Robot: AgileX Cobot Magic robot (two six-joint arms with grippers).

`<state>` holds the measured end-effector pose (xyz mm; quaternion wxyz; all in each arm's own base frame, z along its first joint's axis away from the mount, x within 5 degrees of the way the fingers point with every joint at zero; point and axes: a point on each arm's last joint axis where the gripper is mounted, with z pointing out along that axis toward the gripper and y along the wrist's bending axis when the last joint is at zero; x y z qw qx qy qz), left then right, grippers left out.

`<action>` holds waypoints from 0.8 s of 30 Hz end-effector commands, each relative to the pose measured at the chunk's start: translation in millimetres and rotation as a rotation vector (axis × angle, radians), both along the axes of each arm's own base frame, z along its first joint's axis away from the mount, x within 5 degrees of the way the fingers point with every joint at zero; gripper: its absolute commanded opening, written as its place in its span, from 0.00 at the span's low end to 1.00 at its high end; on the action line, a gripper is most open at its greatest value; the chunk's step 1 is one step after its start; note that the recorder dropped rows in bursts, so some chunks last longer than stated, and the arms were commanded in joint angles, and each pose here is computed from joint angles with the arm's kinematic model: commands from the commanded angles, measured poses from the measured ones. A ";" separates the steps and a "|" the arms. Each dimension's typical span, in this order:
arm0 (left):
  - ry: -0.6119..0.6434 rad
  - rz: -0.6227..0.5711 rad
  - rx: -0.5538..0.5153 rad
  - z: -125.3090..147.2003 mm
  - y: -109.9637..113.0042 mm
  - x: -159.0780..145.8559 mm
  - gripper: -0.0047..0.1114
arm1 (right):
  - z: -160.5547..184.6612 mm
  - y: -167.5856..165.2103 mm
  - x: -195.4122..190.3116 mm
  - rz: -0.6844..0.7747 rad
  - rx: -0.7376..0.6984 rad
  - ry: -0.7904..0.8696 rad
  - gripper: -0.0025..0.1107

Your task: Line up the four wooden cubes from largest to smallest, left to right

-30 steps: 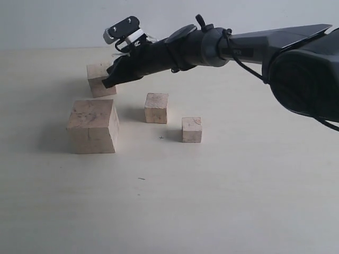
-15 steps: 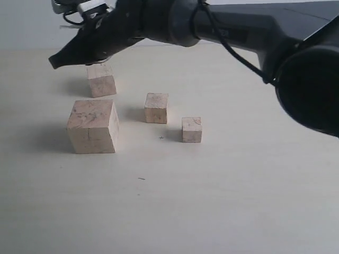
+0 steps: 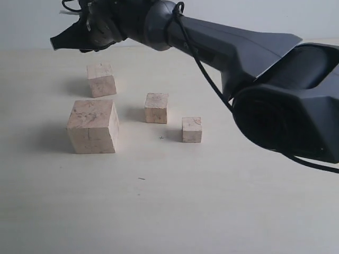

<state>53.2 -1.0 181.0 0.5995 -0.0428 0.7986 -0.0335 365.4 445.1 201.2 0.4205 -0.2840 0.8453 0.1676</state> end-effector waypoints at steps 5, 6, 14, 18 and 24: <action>-0.013 -0.005 -0.002 0.0 -0.3 0.0 0.04 | -32.4 10.8 4.4 0.015 0.065 0.020 0.91; -0.013 -0.005 -0.002 0.0 -0.3 0.0 0.04 | -35.6 11.2 4.6 0.014 0.065 0.024 0.91; -0.013 -0.005 -0.002 0.0 -0.3 0.0 0.04 | -52.1 14.3 6.0 0.021 0.074 0.023 0.87; -0.013 -0.005 -0.002 0.0 -0.3 0.0 0.04 | -58.4 10.9 10.4 -0.001 0.036 -0.008 0.86; -0.013 -0.005 -0.002 0.0 -0.3 0.0 0.04 | -68.0 5.4 17.1 -0.067 0.052 0.021 0.86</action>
